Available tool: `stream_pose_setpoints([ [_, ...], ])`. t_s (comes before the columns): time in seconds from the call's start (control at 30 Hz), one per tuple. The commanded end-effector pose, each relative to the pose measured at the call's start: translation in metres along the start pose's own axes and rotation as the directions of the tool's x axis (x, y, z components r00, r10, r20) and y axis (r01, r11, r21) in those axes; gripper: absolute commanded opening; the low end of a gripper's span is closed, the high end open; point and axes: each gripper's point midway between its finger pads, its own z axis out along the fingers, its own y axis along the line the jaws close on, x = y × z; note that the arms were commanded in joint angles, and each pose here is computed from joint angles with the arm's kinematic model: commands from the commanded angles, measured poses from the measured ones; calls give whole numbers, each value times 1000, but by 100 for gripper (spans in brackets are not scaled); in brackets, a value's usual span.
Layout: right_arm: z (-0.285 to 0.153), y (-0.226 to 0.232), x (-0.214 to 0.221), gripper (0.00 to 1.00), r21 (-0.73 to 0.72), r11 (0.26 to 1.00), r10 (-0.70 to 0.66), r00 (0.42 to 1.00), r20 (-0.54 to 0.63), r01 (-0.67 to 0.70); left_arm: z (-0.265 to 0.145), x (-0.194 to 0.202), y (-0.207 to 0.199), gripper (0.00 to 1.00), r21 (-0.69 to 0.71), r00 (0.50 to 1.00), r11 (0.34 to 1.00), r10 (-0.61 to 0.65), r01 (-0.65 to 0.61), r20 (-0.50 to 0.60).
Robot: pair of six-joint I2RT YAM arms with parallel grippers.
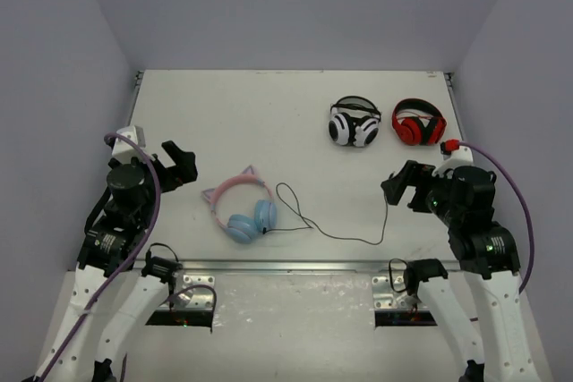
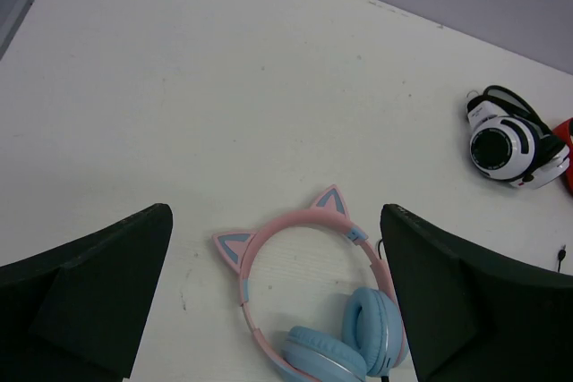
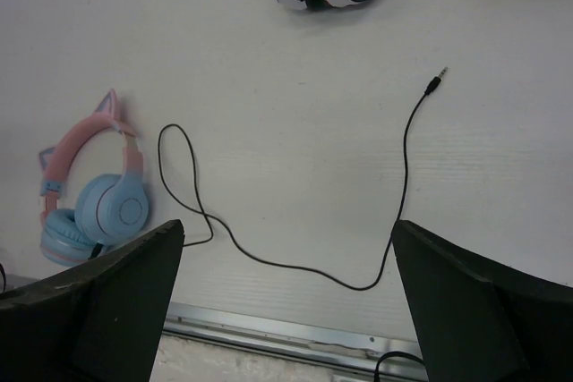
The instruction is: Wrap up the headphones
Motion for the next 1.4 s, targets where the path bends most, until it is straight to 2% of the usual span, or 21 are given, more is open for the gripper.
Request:
stream_pose_setpoints([
  [0.0, 0, 1, -11, 99, -2, 1000, -9, 999, 43, 10, 1, -9, -9, 100, 37, 1000, 999, -9, 7, 29],
  [0.1, 2, 8, -14, 99, -40, 999, 5, 998, 70, -2, 9, -4, -16, 100, 57, 999, 998, 31, -30, -15],
  [0.23, 15, 40, -5, 99, -254, 967, -6, 999, 53, 19, 33, -1, -14, 100, -17, 994, 998, 64, -66, -89],
  [0.27, 18, 44, -2, 99, -281, 960, -7, 999, 33, 16, 47, 11, -19, 100, 6, 981, 994, 112, -112, -156],
  [0.33, 20, 50, 0, 99, -316, 949, -15, 1000, 15, 19, 60, 20, -36, 100, 111, 964, 980, 183, -164, -192],
  [0.37, 22, 50, 0, 99, -312, 950, -17, 1000, 2, 17, 72, 34, -55, 100, 240, 938, 948, 264, -210, -225],
  [0.43, 21, 50, -2, 99, -310, 950, -46, 999, 7, 46, 85, 53, -64, 100, 315, 892, 911, 356, -266, -278],
  [0.47, 21, 50, -4, 99, -311, 949, -53, 999, 12, 54, 101, 79, -57, 100, 304, 820, 892, 435, -335, -372],
  [0.53, 22, 51, -6, 99, -321, 945, -58, 998, 29, 64, 117, 109, -49, 100, 314, 728, 871, 489, -378, -480],
  [0.57, 21, 55, -4, 99, -345, 936, -65, 998, 28, 70, 128, 132, -43, 100, 322, 659, 865, 501, -385, -561],
  [0.67, 21, 59, 1, 99, -379, 922, -79, 997, 13, 78, 136, 159, -43, 100, 371, 583, 853, 521, -366, -623],
  [0.73, 18, 62, 4, 99, -397, 915, -77, 997, 16, 77, 137, 167, -41, 100, 391, 559, 844, 536, -368, -632],
  [0.8, 14, 70, 7, 99, -451, 889, -72, 997, 37, 81, 140, 170, -46, 99, 419, 559, 836, 549, -354, -622],
  [0.9, 9, 77, 6, 99, -492, 867, -66, 996, 54, 84, 146, 181, -44, 95, 429, 534, 831, 557, -355, -637],
  [0.93, 9, 77, 6, 99, -491, 867, -68, 996, 54, 86, 147, 186, -40, 90, 424, 520, 832, 555, -358, -649],
  [0.97, 9, 77, 6, 99, -489, 868, -73, 996, 55, 91, 148, 196, -34, 89, 418, 495, 833, 552, -363, -672],
  [1.03, 8, 75, 2, 99, -473, 876, -77, 995, 62, 97, 151, 213, -23, 78, 404, 459, 838, 541, -367, -705],
  [1.1, 8, 76, -1, 99, -470, 876, -79, 994, 76, 106, 154, 224, -14, 76, 386, 429, 841, 530, -379, -732],
  [1.13, 8, 76, -1, 99, -471, 876, -80, 994, 75, 106, 153, 237, -7, 72, 387, 393, 845, 520, -370, -758],
  [1.23, 11, 76, -1, 99, -474, 875, -82, 995, 64, 102, 158, 249, 5, 68, 358, 370, 853, 495, -381, -786],
  [1.37, 12, 75, -1, 99, -467, 878, -81, 994, 71, 104, 156, 246, 5, 51, 332, 382, 868, 467, -370, -797],
])
